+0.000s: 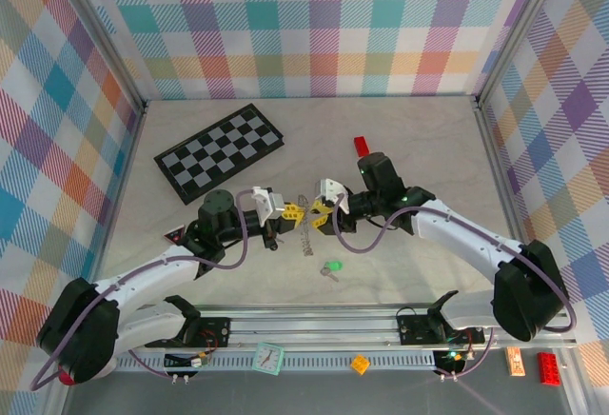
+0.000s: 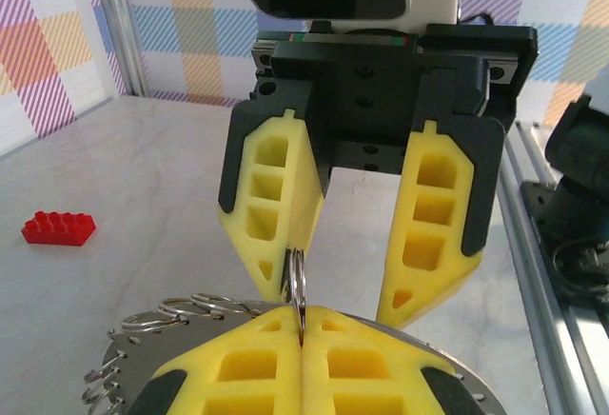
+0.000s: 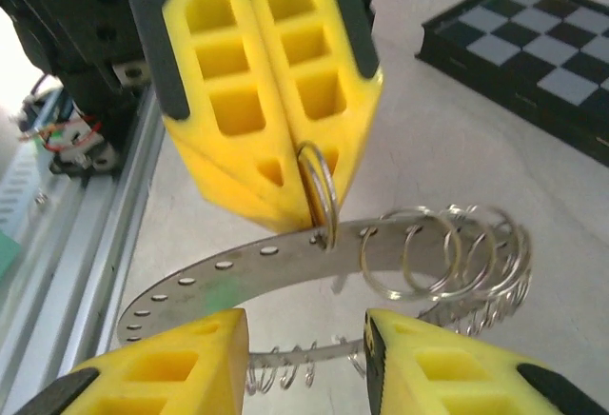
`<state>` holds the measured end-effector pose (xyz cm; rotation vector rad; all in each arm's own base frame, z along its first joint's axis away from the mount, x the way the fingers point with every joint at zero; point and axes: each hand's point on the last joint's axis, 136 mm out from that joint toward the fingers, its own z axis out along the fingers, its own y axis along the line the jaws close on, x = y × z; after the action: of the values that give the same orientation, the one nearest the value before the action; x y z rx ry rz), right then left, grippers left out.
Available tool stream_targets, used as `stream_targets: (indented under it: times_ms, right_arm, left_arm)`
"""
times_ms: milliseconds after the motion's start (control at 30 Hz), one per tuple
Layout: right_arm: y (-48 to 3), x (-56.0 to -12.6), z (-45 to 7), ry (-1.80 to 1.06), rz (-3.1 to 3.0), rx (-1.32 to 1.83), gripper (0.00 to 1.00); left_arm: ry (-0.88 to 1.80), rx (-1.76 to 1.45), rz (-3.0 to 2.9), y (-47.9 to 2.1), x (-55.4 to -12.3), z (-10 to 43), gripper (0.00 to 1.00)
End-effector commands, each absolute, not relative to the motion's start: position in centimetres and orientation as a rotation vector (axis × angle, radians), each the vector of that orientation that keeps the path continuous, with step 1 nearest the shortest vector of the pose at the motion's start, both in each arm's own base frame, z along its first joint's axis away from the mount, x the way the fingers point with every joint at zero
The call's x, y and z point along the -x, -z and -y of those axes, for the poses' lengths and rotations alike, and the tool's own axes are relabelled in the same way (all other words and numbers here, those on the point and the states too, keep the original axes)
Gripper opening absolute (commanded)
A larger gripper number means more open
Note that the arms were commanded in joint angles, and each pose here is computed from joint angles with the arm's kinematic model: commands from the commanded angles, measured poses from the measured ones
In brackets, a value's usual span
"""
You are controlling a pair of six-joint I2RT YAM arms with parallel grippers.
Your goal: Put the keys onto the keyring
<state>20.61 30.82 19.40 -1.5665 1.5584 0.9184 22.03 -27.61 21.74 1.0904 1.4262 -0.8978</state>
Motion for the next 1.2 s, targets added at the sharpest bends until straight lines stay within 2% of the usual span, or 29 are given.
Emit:
stream_targets:
  times_ms: [0,233,633,967,1167]
  right_arm:
    - [-20.1,-20.4,-30.7,-0.821,-1.544,1.636,0.36]
    - [-20.7,-20.1,-31.3,-0.804,-1.512,1.648,0.32]
    - [-20.2,-20.3,-31.8,-0.758,-1.524,1.659,0.31]
    - [-20.1,-19.3,-32.8,-0.876,-1.488,1.656,0.18]
    - [-19.6,-19.0,-32.9,-0.908,-1.492,1.671,0.15]
  left_arm:
    - [0.838,-1.189,-1.45,-21.2,-21.8,27.6,0.0]
    - [0.814,-1.257,-1.484,-20.7,-21.5,27.8,0.0]
    - [0.776,-1.351,-1.514,-20.4,-20.9,28.0,0.0]
    - [0.761,-1.402,-1.524,-20.1,-20.5,28.2,0.0]
    - [0.766,-1.413,-1.522,-20.4,-20.4,28.3,0.0]
